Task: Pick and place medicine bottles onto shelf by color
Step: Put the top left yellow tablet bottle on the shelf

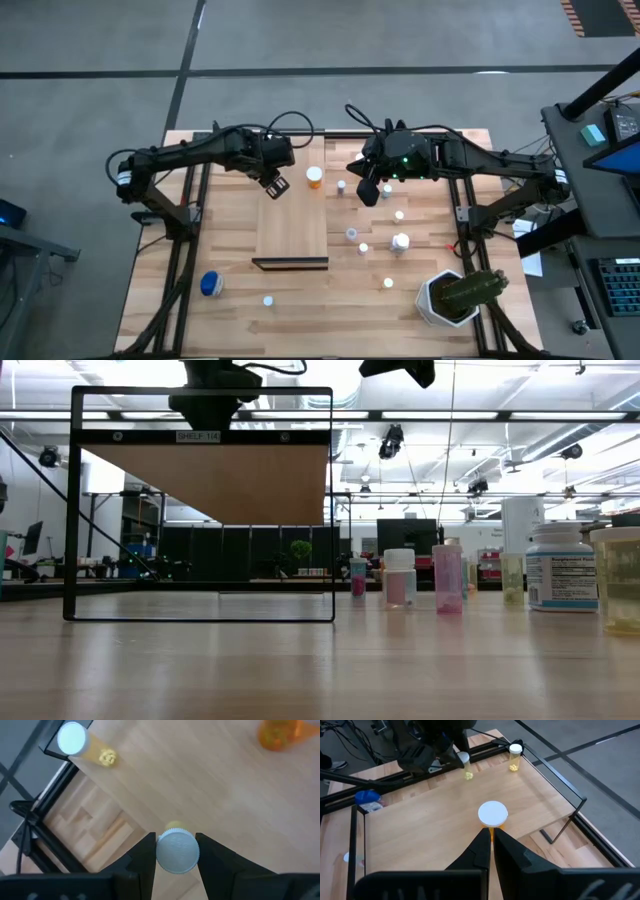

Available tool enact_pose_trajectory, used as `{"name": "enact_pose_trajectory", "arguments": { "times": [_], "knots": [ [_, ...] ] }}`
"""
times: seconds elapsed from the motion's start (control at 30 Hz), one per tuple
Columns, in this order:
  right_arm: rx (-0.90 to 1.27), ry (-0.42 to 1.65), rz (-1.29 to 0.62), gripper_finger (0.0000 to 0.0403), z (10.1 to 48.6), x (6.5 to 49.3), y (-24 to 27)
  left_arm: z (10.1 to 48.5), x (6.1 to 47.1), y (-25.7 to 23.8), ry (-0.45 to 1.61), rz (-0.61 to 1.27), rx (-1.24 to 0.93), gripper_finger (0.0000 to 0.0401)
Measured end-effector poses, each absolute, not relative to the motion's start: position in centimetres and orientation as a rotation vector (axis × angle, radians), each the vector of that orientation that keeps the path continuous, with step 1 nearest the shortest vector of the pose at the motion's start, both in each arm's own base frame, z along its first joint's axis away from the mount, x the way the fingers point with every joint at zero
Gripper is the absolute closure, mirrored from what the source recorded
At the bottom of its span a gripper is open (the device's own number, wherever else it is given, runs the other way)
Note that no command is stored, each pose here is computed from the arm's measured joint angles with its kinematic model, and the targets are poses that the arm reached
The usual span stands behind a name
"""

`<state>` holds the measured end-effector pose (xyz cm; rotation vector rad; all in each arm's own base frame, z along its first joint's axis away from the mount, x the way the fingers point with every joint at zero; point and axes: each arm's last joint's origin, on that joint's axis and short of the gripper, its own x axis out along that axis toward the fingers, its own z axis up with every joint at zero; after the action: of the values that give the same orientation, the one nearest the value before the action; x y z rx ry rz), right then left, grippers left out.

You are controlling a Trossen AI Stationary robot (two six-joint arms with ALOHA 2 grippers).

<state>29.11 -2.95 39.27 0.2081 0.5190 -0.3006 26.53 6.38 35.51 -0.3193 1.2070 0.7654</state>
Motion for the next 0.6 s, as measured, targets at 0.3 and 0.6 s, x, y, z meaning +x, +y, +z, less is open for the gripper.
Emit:
{"name": "enact_pose_trajectory", "arguments": {
  "times": [0.3, 0.6],
  "knots": [
    [0.208, 0.519, -0.301, 0.0392, 39.26, 29.11, -2.95, 35.1, 26.45, 6.39, 1.2, 0.814, -0.344, 0.029],
    [0.208, 0.52, -0.301, 0.0392, 39.24, 29.11, -2.95, 34.91, 26.44, 6.36, 1.195, 0.836, -0.36, 0.029]
  ]
}}
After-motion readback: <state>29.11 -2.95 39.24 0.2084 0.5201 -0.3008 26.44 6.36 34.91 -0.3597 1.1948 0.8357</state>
